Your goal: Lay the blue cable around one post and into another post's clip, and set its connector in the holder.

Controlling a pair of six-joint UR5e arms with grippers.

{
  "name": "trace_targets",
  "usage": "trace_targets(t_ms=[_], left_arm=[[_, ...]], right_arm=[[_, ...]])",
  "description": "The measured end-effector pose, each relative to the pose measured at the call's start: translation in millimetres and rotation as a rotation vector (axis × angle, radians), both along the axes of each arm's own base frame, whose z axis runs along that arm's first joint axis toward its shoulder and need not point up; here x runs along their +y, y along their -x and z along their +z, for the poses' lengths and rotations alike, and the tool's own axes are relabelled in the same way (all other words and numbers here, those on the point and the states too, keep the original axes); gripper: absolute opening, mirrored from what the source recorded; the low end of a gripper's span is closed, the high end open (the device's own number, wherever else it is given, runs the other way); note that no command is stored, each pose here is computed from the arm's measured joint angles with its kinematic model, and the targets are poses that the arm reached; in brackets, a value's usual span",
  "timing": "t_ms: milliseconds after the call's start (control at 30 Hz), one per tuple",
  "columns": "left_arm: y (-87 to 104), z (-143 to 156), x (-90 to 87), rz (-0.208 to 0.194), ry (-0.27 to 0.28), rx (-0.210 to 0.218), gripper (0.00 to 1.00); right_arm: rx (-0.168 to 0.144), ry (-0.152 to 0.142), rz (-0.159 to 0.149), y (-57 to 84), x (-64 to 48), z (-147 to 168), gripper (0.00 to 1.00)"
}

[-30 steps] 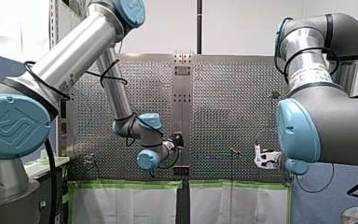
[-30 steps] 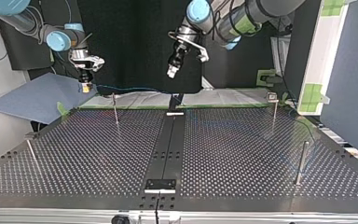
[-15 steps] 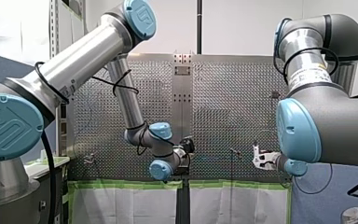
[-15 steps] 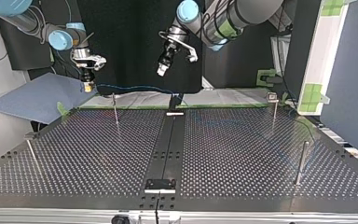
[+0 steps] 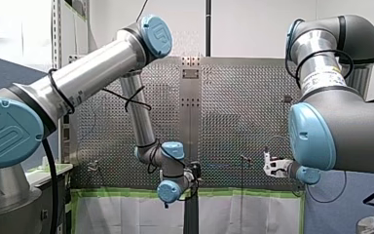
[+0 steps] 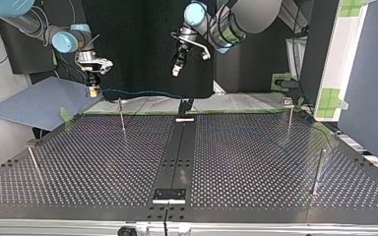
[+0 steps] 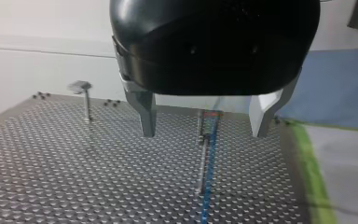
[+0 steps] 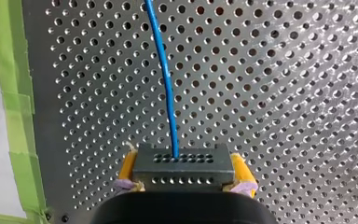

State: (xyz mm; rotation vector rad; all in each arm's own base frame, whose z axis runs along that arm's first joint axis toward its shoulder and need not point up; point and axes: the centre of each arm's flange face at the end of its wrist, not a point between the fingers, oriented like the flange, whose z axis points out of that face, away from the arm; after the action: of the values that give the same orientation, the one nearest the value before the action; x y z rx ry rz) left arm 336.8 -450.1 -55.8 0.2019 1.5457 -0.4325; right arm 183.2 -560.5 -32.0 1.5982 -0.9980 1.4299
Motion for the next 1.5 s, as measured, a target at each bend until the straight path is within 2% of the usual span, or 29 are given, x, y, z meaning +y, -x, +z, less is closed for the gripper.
trace_targets(t_ms=[233,467,867,1267,1500], left_arm=[[3.7,-29,-3.2,0.003,-0.040,0.040,1.00],[6.4,-34,-12.8,-0.010,-0.053,0.038,1.00],[-4.4,-23,-39.2,0.019,-0.106,0.017,1.00],[-25.0,-4,-73.1,0.020,-0.114,0.014,1.00],[-35.5,6,-86.0,0.020,-0.093,0.002,1.00]], right_arm=[[-0.002,0.000,0.001,-0.5,0.1,0,0.00],[-0.005,0.001,0.001,-0.5,-0.1,0,0.00],[-0.007,0.002,0.001,-0.6,-0.2,0,0.00],[-0.007,0.002,0.001,-0.6,-0.1,-1,0.00],[-0.007,0.004,0.005,-1.8,0.0,0,0.00]])
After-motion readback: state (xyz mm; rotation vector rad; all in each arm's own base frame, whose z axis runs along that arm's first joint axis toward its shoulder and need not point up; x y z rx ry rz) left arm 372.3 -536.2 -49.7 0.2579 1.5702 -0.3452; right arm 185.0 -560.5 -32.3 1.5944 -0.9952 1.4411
